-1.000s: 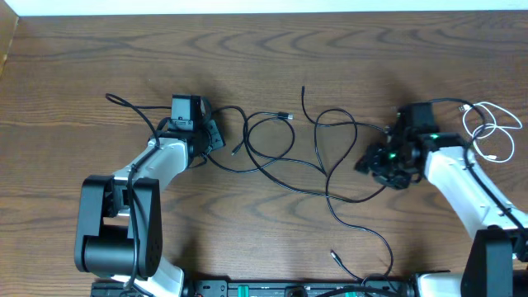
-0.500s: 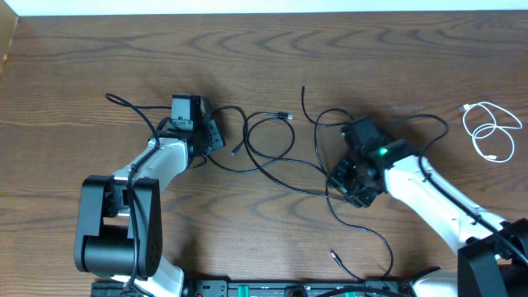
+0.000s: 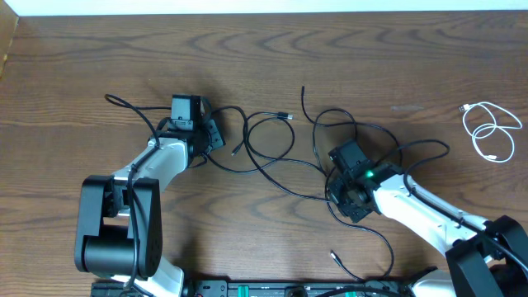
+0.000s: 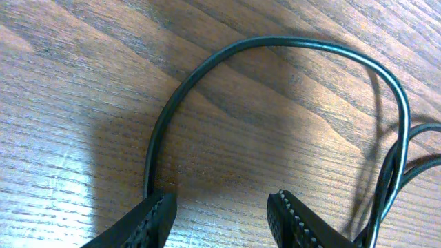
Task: Untangle cables
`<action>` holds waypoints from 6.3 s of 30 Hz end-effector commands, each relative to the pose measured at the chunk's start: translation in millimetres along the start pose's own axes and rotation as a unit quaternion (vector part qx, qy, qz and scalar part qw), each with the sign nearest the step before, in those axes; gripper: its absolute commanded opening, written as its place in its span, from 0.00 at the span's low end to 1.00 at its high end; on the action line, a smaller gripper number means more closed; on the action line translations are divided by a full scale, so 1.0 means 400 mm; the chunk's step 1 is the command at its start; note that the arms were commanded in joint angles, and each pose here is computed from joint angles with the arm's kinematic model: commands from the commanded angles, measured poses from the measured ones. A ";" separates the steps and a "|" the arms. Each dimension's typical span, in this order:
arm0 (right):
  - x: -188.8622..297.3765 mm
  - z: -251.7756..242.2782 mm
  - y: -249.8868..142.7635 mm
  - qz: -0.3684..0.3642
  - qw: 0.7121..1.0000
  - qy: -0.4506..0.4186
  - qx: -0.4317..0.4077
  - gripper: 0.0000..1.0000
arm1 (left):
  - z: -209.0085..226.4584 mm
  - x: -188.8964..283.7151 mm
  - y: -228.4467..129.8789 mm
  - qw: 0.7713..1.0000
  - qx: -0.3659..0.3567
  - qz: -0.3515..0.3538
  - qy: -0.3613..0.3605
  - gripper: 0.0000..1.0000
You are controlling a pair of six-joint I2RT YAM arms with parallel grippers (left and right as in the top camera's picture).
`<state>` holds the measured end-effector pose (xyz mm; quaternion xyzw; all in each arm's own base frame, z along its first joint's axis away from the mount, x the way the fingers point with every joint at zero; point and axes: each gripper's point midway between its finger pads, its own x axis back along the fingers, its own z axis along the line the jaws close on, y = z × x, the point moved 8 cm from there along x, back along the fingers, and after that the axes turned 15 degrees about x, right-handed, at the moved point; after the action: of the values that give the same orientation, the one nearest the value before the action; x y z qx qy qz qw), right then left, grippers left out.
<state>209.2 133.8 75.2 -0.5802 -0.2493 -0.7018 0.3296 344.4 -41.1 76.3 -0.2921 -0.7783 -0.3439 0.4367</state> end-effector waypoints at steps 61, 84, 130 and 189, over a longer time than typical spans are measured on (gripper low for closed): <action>0.421 0.015 0.062 -0.371 0.872 0.168 0.272 0.21 | -0.027 0.007 -0.017 0.997 0.008 0.045 -0.063 0.69; 0.233 0.048 0.097 -0.273 0.928 0.075 0.243 0.34 | -0.052 0.012 -0.025 0.992 -0.004 0.069 -0.110 0.66; -0.019 0.101 0.020 -0.087 0.906 0.055 0.410 0.84 | -0.052 0.012 -0.025 0.992 -0.003 0.069 -0.109 0.66; 0.673 0.243 0.002 -0.435 0.682 0.424 0.406 0.01 | -0.118 0.048 -0.048 0.953 -0.114 0.116 -0.256 0.67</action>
<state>249.4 163.6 338.4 0.1117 -0.5620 -0.7692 0.2829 343.1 -93.0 108.8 -0.5292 -0.7806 -0.2602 0.2072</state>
